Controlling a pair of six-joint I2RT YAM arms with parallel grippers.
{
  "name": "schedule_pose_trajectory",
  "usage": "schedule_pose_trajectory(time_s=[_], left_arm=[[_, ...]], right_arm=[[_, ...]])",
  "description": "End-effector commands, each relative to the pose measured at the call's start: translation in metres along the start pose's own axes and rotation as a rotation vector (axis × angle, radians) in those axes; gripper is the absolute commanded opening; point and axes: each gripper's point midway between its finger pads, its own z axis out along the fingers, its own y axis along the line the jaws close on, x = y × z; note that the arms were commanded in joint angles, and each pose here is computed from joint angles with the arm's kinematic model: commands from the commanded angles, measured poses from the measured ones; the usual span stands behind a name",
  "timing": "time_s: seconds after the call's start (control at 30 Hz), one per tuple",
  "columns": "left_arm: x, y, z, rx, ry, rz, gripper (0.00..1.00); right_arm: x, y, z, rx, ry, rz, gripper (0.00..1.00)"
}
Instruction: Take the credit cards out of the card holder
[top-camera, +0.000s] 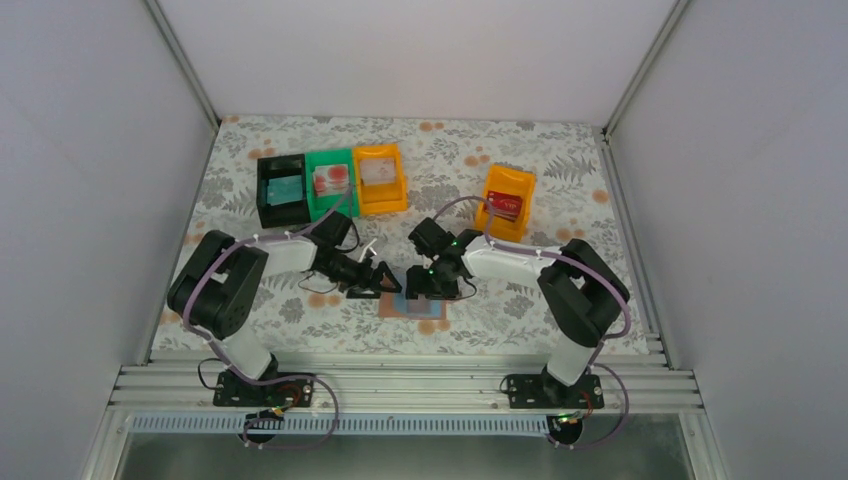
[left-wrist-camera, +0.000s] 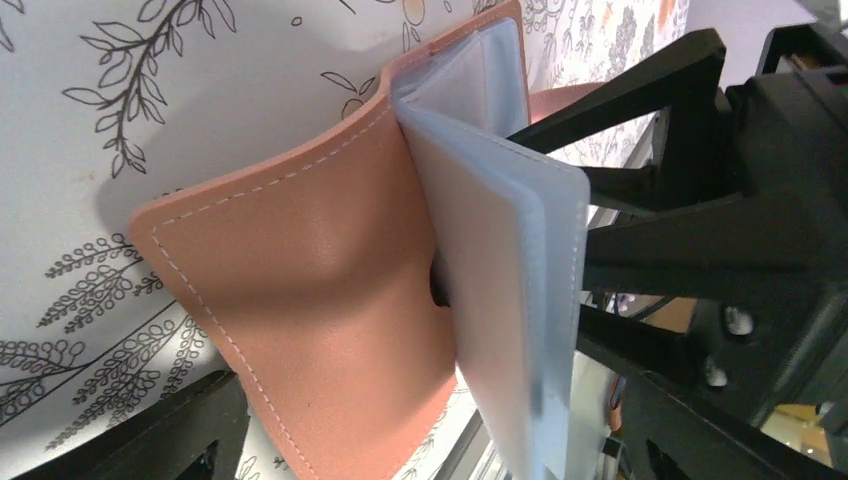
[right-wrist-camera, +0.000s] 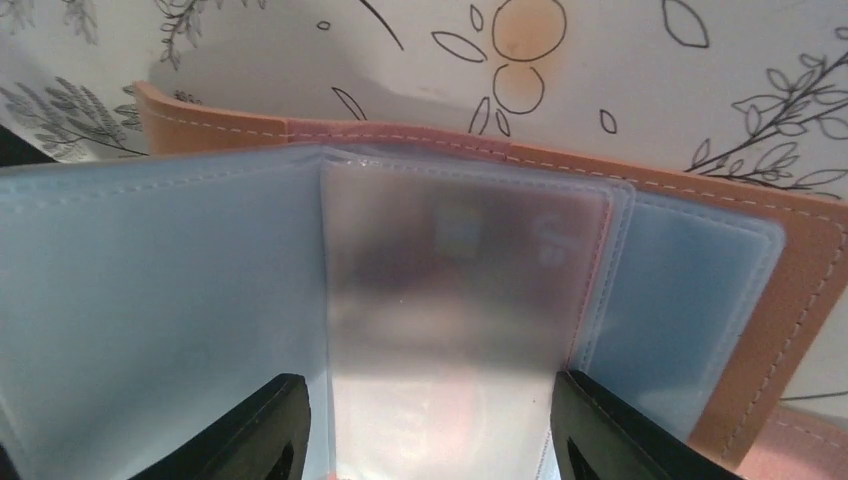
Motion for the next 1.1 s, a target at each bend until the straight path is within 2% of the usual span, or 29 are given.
schedule_pose_trajectory(time_s=[0.0, 0.17, 0.27, 0.43, 0.47, 0.6, 0.7, 0.93, 1.07], left_arm=[[0.008, 0.012, 0.008, -0.030, 0.033, -0.036, 0.85], [0.010, 0.019, 0.013, -0.035, 0.052, -0.062, 0.57], [0.010, 0.020, 0.013, -0.043, 0.057, -0.067, 0.41], [0.009, 0.022, 0.013, -0.055, 0.058, -0.065, 0.06], [0.009, 0.023, 0.013, -0.058, 0.060, -0.067, 0.03], [0.010, 0.027, 0.015, -0.069, 0.068, -0.082, 0.03], [0.012, 0.030, 0.016, -0.078, 0.076, -0.094, 0.02], [0.012, 0.034, 0.018, -0.087, 0.088, -0.106, 0.02], [0.012, 0.035, 0.018, -0.089, 0.090, -0.105, 0.02]], right_arm=[[-0.003, 0.027, 0.003, -0.179, -0.003, -0.017, 0.61], [-0.012, 0.041, -0.012, -0.302, -0.034, -0.020, 0.61], [-0.014, 0.045, -0.017, -0.332, -0.028, -0.022, 0.61], [-0.023, 0.050, -0.036, -0.357, -0.061, -0.029, 0.61], [-0.027, 0.050, -0.046, -0.364, -0.080, -0.037, 0.61], [-0.033, 0.037, -0.073, -0.352, -0.116, -0.022, 0.62], [-0.028, 0.002, -0.082, -0.257, -0.125, 0.049, 0.63], [-0.009, -0.088, -0.050, 0.104, -0.072, 0.150, 0.59], [-0.008, -0.111, -0.034, 0.240, -0.031, 0.139, 0.59]])
